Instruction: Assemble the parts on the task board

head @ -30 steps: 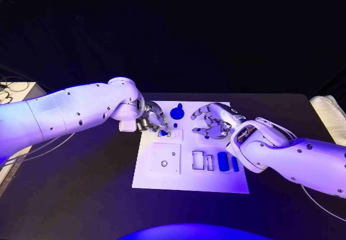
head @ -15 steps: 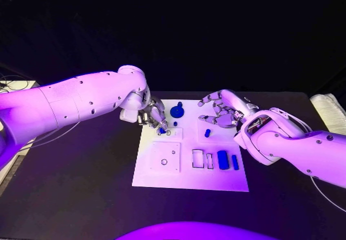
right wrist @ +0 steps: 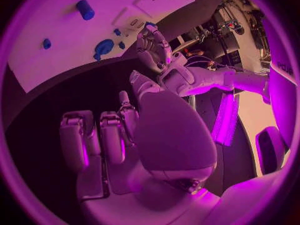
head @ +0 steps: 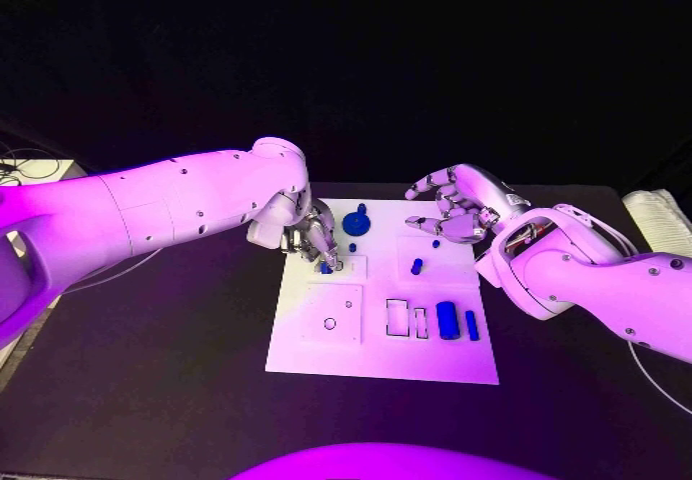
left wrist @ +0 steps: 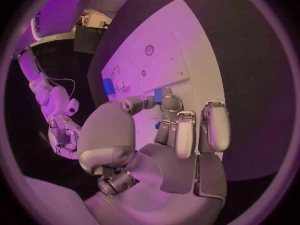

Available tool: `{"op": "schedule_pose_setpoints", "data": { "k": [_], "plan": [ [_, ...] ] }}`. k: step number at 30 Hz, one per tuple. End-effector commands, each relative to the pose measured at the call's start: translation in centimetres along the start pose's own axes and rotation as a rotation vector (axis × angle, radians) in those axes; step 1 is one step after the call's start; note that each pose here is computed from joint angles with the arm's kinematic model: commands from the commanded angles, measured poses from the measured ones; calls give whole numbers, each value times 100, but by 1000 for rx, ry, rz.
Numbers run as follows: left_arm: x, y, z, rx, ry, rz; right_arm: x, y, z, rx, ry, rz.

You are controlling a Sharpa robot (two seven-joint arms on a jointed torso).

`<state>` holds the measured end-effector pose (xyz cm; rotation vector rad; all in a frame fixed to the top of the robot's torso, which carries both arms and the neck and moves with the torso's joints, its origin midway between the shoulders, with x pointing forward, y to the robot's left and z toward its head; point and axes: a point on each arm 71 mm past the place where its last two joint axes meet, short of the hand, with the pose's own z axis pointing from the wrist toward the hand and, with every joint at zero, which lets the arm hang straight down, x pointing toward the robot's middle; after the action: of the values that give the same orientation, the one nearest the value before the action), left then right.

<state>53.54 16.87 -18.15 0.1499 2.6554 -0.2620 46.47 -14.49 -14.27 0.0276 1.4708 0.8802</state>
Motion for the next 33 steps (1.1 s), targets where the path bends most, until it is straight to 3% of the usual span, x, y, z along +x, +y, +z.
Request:
{"op": "schedule_pose_setpoints", "data": {
  "k": [1, 11, 33],
  "plan": [
    [-28, -12, 11, -29, -42, 24, -14, 7, 5, -9, -7, 6],
    [32, -42, 86, -51, -56, 50, -22, 10, 11, -9, -10, 8],
    [56, -73, 128, -61, -77, 63, -19, -3, 9, -1, 4, 10]
  ]
}}
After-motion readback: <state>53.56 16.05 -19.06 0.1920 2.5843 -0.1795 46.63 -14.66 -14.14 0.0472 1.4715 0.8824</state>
